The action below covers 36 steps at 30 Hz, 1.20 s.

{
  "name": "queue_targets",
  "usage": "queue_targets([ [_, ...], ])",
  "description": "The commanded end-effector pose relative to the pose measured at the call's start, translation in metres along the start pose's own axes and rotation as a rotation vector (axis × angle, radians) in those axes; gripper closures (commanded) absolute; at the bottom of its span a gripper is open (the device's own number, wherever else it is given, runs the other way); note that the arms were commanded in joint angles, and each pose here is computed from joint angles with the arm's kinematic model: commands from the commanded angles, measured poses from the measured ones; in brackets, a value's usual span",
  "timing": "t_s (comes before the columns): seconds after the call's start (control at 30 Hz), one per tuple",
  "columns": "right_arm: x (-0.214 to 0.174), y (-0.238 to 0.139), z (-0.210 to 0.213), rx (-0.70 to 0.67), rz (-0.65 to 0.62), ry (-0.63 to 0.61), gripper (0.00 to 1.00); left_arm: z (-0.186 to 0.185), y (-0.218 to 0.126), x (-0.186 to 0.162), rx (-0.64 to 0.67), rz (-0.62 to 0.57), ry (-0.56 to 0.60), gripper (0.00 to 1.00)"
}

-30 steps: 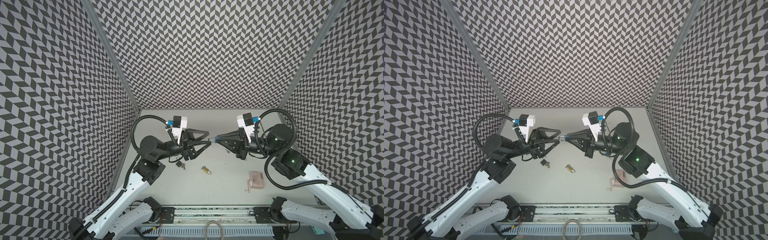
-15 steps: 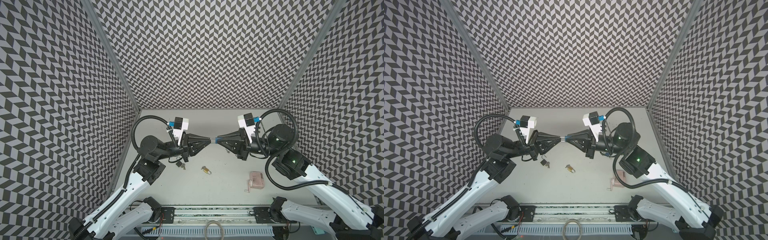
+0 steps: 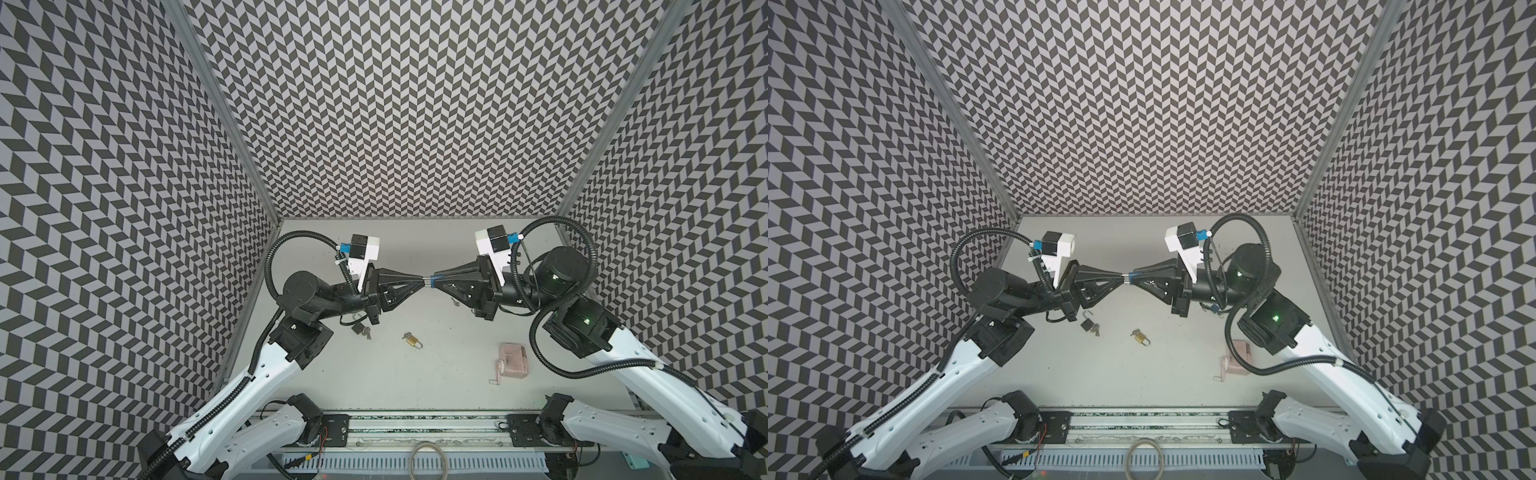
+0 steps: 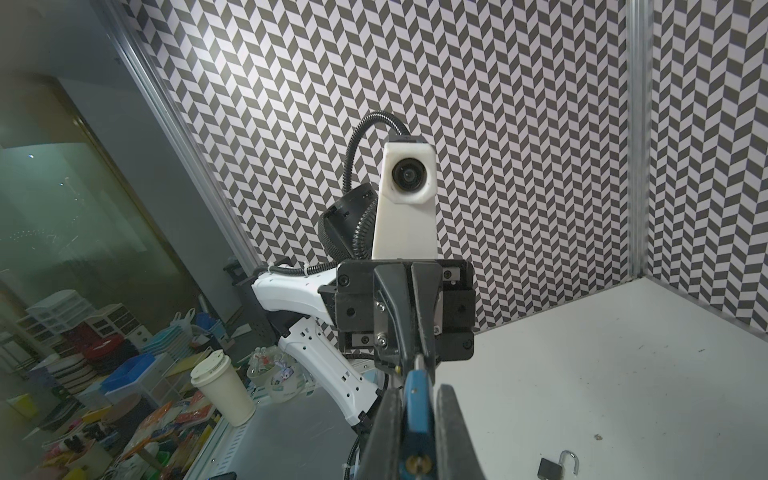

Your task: Lock with the key

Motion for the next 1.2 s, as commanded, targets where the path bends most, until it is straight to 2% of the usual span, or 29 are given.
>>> queue_targets([
  [0.0,-0.005,0.016,0.002,0.039,-0.003,-0.021,1.00,-0.021,0.014,-0.019,-0.117,0.081,-0.013,1.00],
  [0.33,0.003,-0.003,0.002,-0.004,-0.013,-0.050,1.00,-0.011,-0.011,-0.004,-0.055,0.038,0.006,1.00],
  [0.43,-0.006,0.005,0.000,0.015,0.007,-0.030,1.00,-0.014,-0.003,-0.006,-0.079,0.049,-0.003,1.00],
  [0.57,-0.026,0.029,0.006,0.061,0.045,-0.007,1.00,-0.026,0.026,-0.028,-0.142,0.103,-0.027,1.00],
  [0.63,-0.029,0.032,0.007,0.075,0.045,-0.002,1.00,-0.025,0.029,-0.033,-0.158,0.110,-0.046,1.00],
  [0.93,-0.006,-0.001,0.002,-0.004,0.001,-0.040,1.00,-0.009,-0.011,-0.002,-0.050,0.033,0.002,1.00],
  [1.17,0.000,-0.012,0.001,-0.025,0.004,-0.059,1.00,-0.010,-0.021,0.011,-0.027,0.018,0.031,1.00],
])
Point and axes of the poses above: each gripper's point midway between its finger pads, its own y axis out along the fingers, its own z axis along the line the jaws close on, x = y × z, the point moved 1 cm from there along -y, back along the fingers, and after that the axes turned 12 degrees about -y, right-handed, at the moved point
